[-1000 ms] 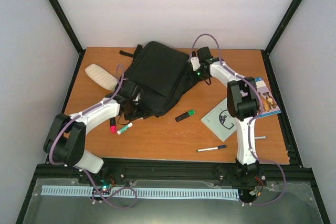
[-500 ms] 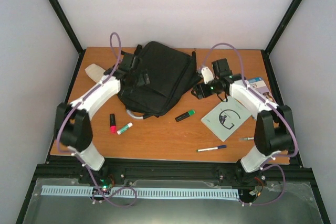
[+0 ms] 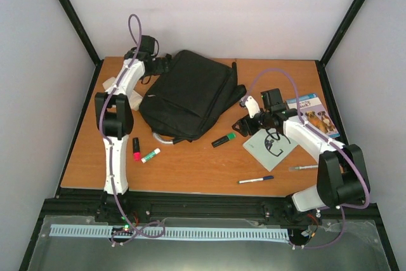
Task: Pack the student bag
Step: Adjust the student bag at the center of the board.
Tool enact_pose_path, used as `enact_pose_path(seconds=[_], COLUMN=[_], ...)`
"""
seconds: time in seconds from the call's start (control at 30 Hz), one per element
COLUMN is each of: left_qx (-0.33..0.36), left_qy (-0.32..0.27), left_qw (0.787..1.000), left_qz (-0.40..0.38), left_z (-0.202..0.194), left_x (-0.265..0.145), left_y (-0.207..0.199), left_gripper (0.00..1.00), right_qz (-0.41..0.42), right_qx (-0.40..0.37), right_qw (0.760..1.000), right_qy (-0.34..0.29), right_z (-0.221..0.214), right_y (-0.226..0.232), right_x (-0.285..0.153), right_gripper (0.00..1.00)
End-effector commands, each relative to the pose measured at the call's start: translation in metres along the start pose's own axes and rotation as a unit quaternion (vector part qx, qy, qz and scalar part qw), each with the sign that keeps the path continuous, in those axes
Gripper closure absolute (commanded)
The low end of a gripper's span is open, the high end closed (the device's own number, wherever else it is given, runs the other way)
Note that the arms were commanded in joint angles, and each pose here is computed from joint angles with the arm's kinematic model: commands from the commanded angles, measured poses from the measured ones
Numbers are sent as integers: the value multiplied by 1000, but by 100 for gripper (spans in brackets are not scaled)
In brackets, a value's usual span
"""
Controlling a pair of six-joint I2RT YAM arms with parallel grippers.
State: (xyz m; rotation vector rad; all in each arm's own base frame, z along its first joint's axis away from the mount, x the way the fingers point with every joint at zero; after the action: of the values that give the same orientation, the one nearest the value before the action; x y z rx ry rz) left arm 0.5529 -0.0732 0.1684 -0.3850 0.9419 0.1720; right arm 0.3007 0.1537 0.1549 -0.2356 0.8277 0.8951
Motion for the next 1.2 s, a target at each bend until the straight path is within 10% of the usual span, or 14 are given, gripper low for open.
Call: enact_pose_path(seconds=[0.0, 0.43, 1.17], left_qx=[61, 41, -17], left_qy=[58, 159, 162], left_qw=[996, 983, 986], left_qz=[-3, -86, -43], left_z=[-7, -85, -182], left_x=[18, 38, -32], left_y=[2, -4, 29], left_gripper=[0, 0, 3], right_qz=[3, 28, -26], right_qx=[-33, -7, 51], right_qw=[999, 1000, 997], right_qy=[-20, -8, 54], right_z=[7, 6, -12], right_y=[2, -1, -30], right_x=[-1, 12, 39], right_gripper=[27, 27, 20])
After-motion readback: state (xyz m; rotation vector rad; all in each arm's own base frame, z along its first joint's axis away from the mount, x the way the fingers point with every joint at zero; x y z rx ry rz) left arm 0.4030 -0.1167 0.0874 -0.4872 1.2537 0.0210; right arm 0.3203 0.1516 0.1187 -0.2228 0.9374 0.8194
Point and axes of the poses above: each gripper's point midway between its finger pads, its own x axis out along the fingers, its own y axis along the line the jaws close on, z = x × y, the point moved 5 cm from there along -x, back along the fingers, and after that the axes turned 8 degrees about -x, right-handed, at the moved point
